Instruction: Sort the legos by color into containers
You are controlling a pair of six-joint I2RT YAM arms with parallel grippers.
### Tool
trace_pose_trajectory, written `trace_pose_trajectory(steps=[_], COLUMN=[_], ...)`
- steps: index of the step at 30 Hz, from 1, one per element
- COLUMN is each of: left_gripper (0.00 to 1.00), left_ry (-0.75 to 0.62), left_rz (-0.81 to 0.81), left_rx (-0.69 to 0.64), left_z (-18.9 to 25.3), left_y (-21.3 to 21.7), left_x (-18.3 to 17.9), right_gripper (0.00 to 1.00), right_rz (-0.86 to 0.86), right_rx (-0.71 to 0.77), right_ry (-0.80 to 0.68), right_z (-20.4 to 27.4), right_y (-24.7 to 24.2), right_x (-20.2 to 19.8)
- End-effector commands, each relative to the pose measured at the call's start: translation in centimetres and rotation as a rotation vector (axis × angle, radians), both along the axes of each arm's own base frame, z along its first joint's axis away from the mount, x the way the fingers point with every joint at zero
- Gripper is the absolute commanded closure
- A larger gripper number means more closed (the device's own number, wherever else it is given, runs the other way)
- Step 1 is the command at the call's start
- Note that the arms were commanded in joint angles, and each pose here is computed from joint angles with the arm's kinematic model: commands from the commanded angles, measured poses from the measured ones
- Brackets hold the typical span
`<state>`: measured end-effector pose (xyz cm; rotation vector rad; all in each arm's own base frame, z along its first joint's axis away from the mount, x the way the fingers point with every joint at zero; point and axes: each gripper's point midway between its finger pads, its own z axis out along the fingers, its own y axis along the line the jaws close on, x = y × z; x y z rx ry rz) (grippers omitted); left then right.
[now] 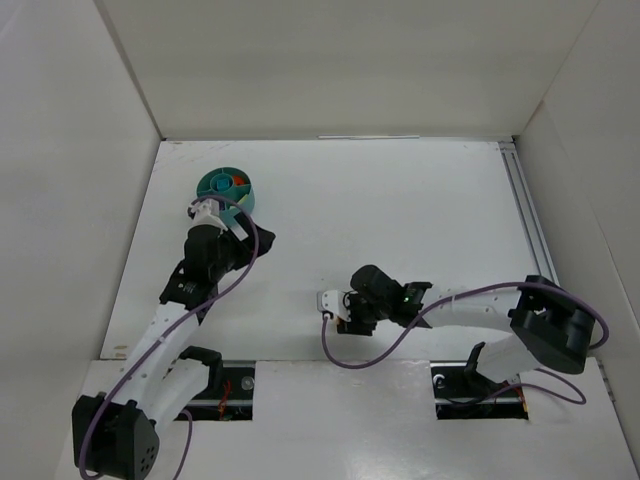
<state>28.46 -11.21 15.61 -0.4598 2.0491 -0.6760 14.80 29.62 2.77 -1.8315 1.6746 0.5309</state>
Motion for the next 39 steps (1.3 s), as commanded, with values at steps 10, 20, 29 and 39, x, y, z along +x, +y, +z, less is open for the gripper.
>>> trace_pose_trajectory(steps=[10,20,29,39], left_gripper=[0.00,0.00,0.01,0.15], left_ry=[-0.086,-0.220,-0.342,-0.359], left_rz=[-0.041,-0.466,-0.753,-0.786], left_rx=[-0.020,-0.167,-0.191,-0.197], left_z=[1.7,3.5,5.7,6.4], left_y=[-0.5,-6.8,-11.8,-12.8], left_x=[-0.4,-3.5,-7.5,-8.0], right_gripper=[0.67,0.71,0.73,0.74], right_rz=[0.135,-0.027,-0.088,-0.053], right_rx=[0.125,0.284,0.441,0.480], right_ry=[-0.009,-0.259,-0.442,-0.450], right_z=[2.0,11.6,21.2,22.6], right_y=[3.9,3.9,5.4,6.7], right_x=[-0.4,3.7,6.5,6.5])
